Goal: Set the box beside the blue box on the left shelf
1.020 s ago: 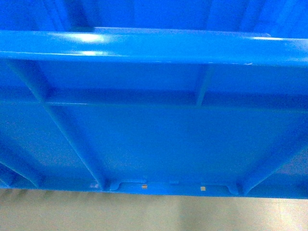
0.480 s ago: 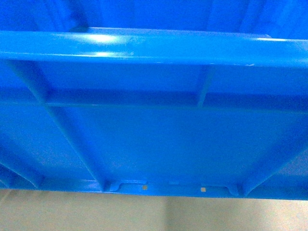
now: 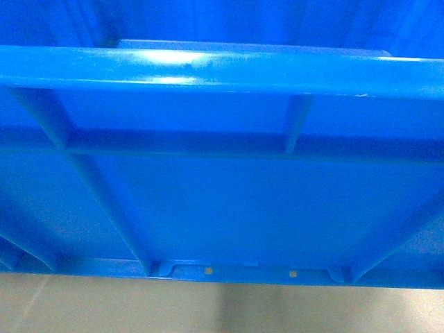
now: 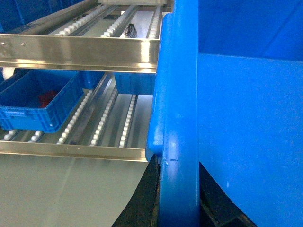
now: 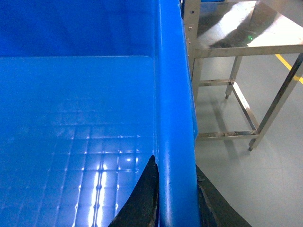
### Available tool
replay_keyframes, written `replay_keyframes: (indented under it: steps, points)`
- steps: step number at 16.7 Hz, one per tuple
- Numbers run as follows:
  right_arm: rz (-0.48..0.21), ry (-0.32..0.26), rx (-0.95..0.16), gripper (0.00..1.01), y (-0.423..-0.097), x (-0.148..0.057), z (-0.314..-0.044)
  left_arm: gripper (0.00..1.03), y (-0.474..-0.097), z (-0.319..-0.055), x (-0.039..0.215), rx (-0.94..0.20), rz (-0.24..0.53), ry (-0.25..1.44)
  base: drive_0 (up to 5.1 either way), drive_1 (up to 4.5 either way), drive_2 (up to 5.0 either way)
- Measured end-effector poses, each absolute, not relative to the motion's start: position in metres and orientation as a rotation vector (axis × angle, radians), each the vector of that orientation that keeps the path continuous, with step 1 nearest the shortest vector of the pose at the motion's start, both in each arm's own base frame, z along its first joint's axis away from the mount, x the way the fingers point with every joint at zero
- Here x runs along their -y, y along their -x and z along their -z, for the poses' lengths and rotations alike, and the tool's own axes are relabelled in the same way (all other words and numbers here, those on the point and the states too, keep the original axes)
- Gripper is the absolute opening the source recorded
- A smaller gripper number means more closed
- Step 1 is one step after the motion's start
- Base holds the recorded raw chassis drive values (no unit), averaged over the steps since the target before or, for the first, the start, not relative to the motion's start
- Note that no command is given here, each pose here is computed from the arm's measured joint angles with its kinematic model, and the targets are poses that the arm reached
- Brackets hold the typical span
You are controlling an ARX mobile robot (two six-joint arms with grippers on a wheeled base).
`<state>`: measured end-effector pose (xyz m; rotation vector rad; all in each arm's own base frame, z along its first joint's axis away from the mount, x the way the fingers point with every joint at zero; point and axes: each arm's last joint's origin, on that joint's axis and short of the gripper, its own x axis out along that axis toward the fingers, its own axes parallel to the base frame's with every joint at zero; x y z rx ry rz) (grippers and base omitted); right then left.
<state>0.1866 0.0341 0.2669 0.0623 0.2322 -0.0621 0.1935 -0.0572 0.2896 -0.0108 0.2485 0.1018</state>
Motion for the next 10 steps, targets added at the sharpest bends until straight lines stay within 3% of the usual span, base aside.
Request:
replay_keyframes:
  steps: [10]
  points:
    - [0.062, -0.063, -0.229, 0.1, -0.1867, -0.0341, -0.2671, 0.09, -0.1935, -0.2898, 0.0572, -0.247, -0.101, 0.011, -4.9, 1.62, 3.2]
